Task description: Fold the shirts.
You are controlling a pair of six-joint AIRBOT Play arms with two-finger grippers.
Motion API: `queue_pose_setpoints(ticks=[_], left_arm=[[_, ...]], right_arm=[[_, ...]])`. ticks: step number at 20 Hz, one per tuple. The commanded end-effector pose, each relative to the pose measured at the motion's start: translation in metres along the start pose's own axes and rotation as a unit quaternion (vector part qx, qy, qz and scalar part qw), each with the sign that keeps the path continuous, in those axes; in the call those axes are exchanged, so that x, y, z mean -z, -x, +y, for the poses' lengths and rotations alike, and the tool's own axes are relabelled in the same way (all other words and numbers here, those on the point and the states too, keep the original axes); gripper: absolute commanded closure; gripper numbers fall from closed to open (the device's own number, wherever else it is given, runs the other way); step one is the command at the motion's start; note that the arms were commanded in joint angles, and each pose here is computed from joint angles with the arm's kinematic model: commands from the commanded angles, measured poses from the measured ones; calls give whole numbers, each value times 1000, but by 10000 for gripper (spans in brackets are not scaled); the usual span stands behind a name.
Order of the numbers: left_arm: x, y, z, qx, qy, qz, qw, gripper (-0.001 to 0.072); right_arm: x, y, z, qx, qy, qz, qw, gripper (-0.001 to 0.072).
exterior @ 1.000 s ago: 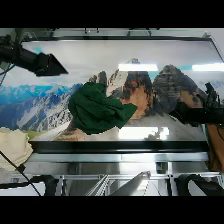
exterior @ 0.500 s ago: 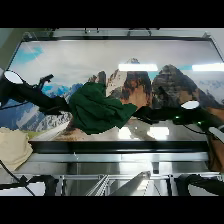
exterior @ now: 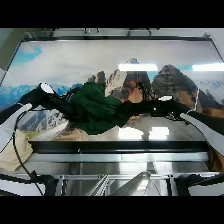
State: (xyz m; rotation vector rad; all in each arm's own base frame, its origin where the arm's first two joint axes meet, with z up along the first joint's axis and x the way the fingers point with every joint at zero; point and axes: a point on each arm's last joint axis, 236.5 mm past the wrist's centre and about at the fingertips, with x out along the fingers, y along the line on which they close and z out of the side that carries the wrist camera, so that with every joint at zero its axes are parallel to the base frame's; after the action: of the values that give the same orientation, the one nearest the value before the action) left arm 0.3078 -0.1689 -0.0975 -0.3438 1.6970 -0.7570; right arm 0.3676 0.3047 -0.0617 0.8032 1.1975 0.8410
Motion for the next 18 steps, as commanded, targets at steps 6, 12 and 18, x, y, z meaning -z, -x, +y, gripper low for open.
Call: queue_pose_setpoints(ticks=[6,12,18], left_arm=[[-10,90,-86,72,-111,-7,991,704],[11,317,-219,64,-289,-322,899,678],[72,391,-264,-27,-335,-446,830,678]], right_arm=[[-59,88,98,-128,72,-31,989,694],[-127,368,270,-156,257,-379,875,694],[-40,416,349,-101,389,-419,814,693]])
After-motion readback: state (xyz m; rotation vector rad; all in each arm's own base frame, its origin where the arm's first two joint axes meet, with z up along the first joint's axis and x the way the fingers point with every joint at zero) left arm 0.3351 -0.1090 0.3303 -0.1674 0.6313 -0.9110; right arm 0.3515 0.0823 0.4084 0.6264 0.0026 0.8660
